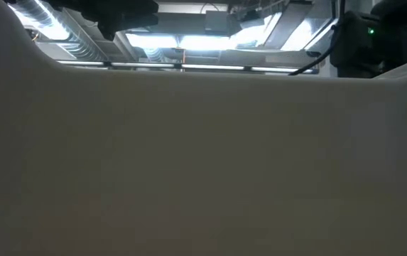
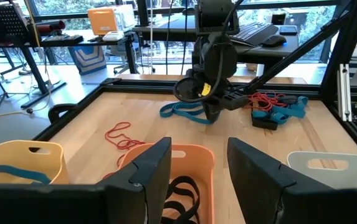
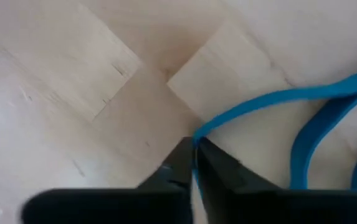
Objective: Sort rubber bands into baskets
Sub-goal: Put the blue rubber band in the yellow bin
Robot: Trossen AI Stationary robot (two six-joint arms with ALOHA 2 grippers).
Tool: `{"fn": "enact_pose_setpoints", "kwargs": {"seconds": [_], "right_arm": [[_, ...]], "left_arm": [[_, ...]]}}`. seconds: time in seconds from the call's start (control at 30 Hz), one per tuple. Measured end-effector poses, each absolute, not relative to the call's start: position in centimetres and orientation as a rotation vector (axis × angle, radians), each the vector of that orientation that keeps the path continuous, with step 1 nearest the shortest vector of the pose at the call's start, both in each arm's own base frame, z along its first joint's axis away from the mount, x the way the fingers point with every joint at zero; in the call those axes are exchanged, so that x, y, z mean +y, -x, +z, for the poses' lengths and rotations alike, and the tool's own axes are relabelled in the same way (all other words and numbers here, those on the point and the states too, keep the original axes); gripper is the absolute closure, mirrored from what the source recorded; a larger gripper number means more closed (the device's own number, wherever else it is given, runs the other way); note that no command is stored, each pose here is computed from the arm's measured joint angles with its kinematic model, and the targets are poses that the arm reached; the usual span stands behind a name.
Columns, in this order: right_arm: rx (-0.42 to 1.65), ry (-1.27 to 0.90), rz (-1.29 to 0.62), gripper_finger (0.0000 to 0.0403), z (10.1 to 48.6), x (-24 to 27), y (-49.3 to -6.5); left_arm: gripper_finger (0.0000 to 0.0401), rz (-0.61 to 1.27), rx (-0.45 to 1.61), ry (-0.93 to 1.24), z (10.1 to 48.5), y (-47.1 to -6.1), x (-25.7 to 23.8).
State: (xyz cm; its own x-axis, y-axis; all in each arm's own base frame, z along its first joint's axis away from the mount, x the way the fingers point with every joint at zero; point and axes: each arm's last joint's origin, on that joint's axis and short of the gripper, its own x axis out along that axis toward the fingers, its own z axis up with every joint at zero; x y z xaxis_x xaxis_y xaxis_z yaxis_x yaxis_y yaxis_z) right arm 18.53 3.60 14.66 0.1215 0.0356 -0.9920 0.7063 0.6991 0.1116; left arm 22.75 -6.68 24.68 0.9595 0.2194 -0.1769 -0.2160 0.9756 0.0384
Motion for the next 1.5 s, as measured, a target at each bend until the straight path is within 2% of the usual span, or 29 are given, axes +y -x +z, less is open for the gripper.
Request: {"fn": "enact_pose_setpoints", "kwargs": {"seconds": [0.07, 0.2, 0.3, 0.8, 1.13, 1.5], "right_arm": [[1.371, -0.642, -0.547, 0.0395, 14.7, 3.5, -18.6], [1.366, -0.604, -0.544, 0.0383, 14.8, 3.5, -18.6], [1.366, -0.583, -0.521, 0.0395, 15.8, 3.6, -19.1], [1.234, -0.359, -0.535, 0.0398, 25.2, 3.5, -22.0], [1.02, -0.16, -0.547, 0.0397, 30.1, 3.2, -23.4], [0.73, 0.04, -0.529, 0.0396, 32.3, 2.2, -26.2]], "left_arm": [[0.0246, 0.221, 0.181, -0.019, 24.7, -22.8, -6.7], [0.0246, 0.221, 0.182, -0.019, 24.7, -22.8, -6.7], [0.0246, 0.221, 0.182, -0.019, 24.7, -22.8, -6.7], [0.0246, 0.221, 0.182, -0.019, 24.7, -22.8, -6.7], [0.0246, 0.221, 0.182, -0.019, 24.7, -22.8, -6.7], [0.0246, 0.221, 0.182, -0.018, 24.7, -22.8, -6.7]]}}
